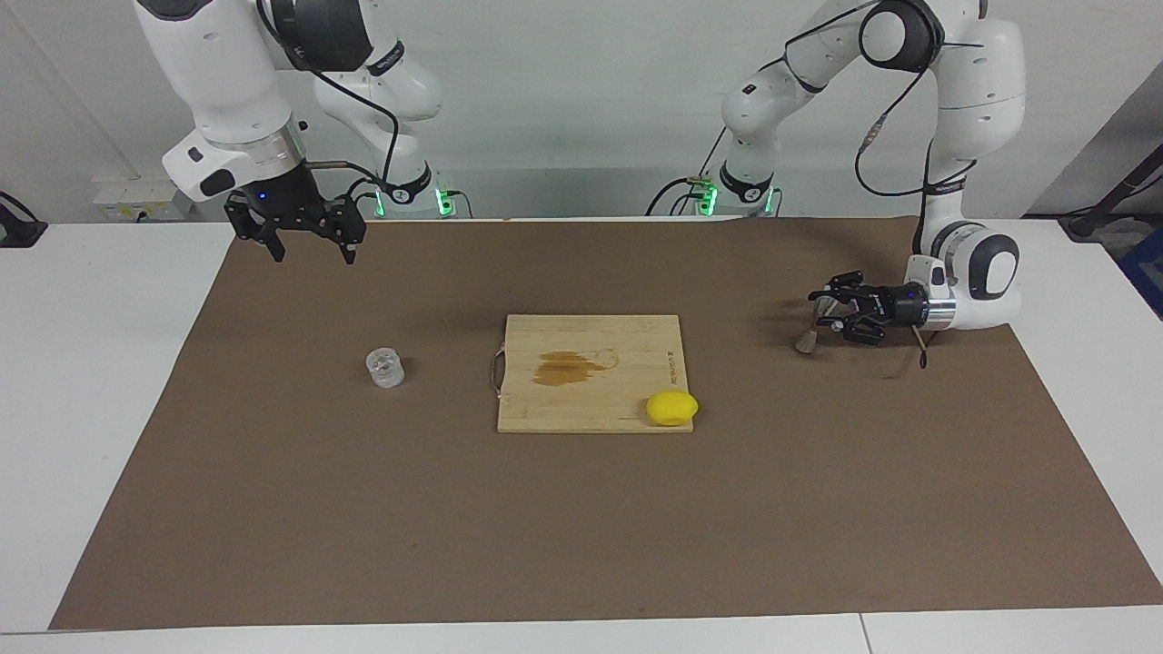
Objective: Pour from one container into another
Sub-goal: 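Carry the metal cup with the left gripper onto the cutting board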
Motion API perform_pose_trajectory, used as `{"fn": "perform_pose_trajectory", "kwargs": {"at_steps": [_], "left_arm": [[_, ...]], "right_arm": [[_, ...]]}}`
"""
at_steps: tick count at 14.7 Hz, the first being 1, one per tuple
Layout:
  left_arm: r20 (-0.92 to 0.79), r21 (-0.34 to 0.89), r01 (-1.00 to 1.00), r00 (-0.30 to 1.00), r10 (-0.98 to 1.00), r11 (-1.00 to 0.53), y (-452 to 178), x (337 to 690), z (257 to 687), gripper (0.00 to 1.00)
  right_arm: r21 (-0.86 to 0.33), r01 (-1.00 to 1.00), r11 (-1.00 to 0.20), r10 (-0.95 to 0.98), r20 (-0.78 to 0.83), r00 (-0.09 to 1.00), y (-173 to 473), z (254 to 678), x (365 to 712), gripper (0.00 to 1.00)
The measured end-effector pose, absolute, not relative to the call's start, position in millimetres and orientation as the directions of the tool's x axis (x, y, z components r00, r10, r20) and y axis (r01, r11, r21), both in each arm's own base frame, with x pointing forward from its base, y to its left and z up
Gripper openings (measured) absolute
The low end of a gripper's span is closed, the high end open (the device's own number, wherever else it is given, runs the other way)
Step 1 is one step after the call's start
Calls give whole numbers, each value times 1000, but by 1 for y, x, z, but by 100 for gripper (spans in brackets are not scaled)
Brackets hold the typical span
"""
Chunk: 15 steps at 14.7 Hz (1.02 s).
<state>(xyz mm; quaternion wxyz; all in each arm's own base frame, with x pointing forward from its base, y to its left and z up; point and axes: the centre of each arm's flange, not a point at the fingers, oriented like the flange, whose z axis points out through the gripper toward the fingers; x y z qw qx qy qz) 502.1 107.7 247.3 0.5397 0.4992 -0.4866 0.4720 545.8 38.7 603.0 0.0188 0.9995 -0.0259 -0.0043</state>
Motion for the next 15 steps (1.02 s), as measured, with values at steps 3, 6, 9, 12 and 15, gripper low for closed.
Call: {"fn": "perform_pose_trajectory", "kwargs": {"at_steps": [3, 6, 9, 12, 15], "left_arm": [[996, 73, -994, 77, 42, 78, 72, 517, 266, 51], [996, 61, -994, 67, 55, 95, 21, 532, 281, 51], [995, 72, -994, 77, 57, 87, -25, 530, 285, 51], [994, 96, -993, 99, 55, 62, -66, 516, 291, 51], [993, 108, -993, 111, 48, 54, -108, 502, 301, 51]], "right_arm": [[38, -52, -998, -52, -8, 999, 39, 603, 546, 100], [38, -52, -998, -52, -8, 999, 39, 603, 546, 100], [38, -52, -998, -52, -8, 999, 39, 603, 546, 100], [38, -52, -998, -52, -8, 999, 39, 603, 546, 100], [38, -52, -998, -52, -8, 999, 39, 603, 546, 100]]}}
